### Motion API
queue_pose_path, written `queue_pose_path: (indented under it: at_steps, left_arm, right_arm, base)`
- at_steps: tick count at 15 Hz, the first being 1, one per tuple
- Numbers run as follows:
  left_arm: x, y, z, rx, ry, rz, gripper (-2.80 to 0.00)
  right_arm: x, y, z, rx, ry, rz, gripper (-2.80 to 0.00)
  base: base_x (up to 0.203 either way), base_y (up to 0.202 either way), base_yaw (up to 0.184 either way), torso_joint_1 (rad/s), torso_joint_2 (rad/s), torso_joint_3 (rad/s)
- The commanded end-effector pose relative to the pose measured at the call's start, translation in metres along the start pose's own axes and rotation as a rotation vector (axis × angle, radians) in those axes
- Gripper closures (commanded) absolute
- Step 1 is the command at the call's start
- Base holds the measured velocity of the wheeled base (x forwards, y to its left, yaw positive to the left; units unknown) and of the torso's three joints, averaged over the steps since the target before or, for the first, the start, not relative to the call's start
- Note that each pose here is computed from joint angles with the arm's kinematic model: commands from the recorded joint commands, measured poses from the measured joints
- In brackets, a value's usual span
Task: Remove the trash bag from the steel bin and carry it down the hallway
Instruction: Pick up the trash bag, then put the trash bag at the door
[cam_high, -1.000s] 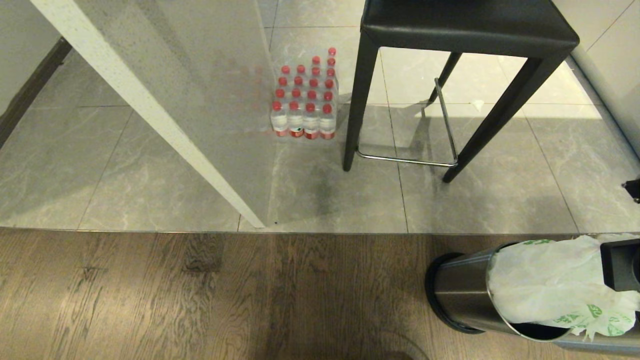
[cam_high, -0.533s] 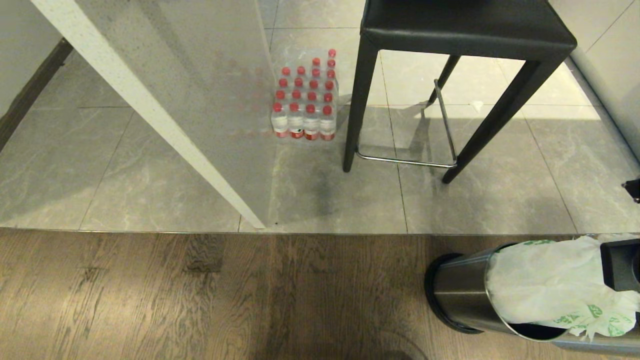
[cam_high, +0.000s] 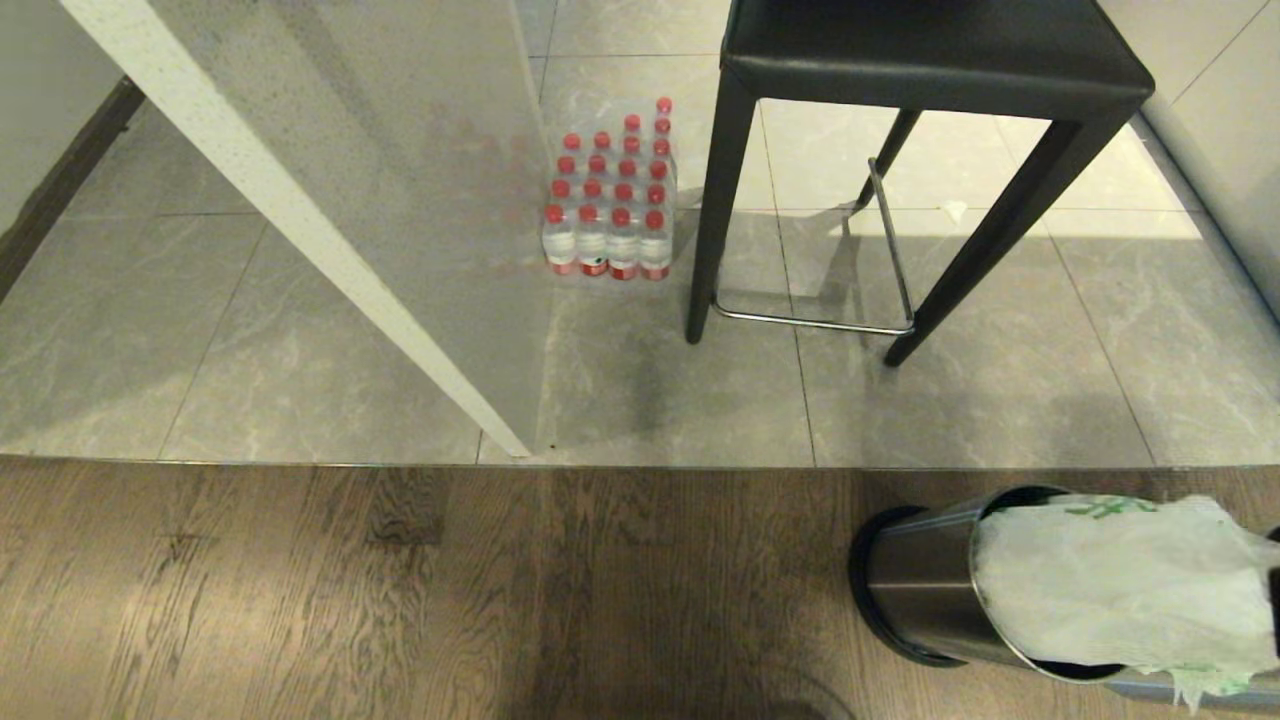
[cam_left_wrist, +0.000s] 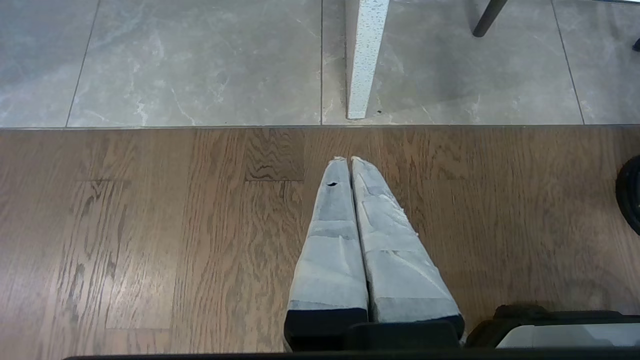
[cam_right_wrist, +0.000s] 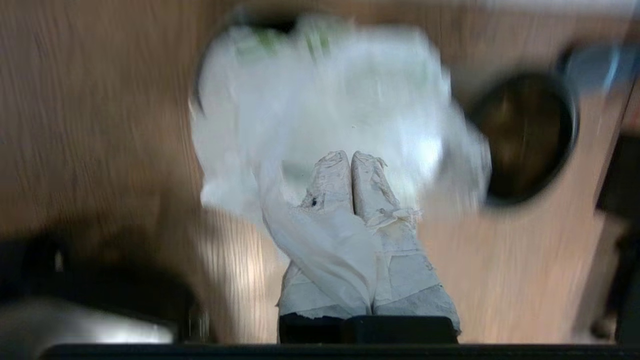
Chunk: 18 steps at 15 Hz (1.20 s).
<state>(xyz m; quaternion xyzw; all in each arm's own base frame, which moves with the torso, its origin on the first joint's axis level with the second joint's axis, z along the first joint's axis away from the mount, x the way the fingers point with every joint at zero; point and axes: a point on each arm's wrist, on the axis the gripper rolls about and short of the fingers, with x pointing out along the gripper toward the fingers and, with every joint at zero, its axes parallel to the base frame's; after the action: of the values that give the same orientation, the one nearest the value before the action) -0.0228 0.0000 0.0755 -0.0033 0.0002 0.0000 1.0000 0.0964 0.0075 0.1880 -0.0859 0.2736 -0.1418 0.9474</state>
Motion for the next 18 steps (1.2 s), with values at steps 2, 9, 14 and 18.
queue_pose_path:
  at_steps: [2,9,14,18]
  left_arm:
    - [0.0,0.0,0.0,-0.001,0.0,0.0,0.0]
    - [0.0,0.0,0.0,0.0,0.0,0.0,0.0]
    - [0.0,0.0,0.0,-0.001,0.0,0.0,0.0]
    - [0.0,0.0,0.0,-0.001,0.0,0.0,0.0]
  right_arm:
    - [-0.078,-0.038,-0.083,0.176,-0.199,0.005,0.0]
    - [-0.092,-0.029,-0.183,0.147,-0.014,0.025,0.0]
    - [-0.108,-0.035,-0.165,0.136,-0.163,0.049,0.0]
    - [-0.11,-0.037,-0.15,0.172,-0.28,0.046,0.0]
  base:
    - [0.0,0.0,0.0,0.0,0.0,0.0]
    - [0.0,0.0,0.0,0.0,0.0,0.0]
    - [0.0,0.0,0.0,0.0,0.0,0.0]
    - [0.0,0.0,0.0,0.0,0.0,0.0]
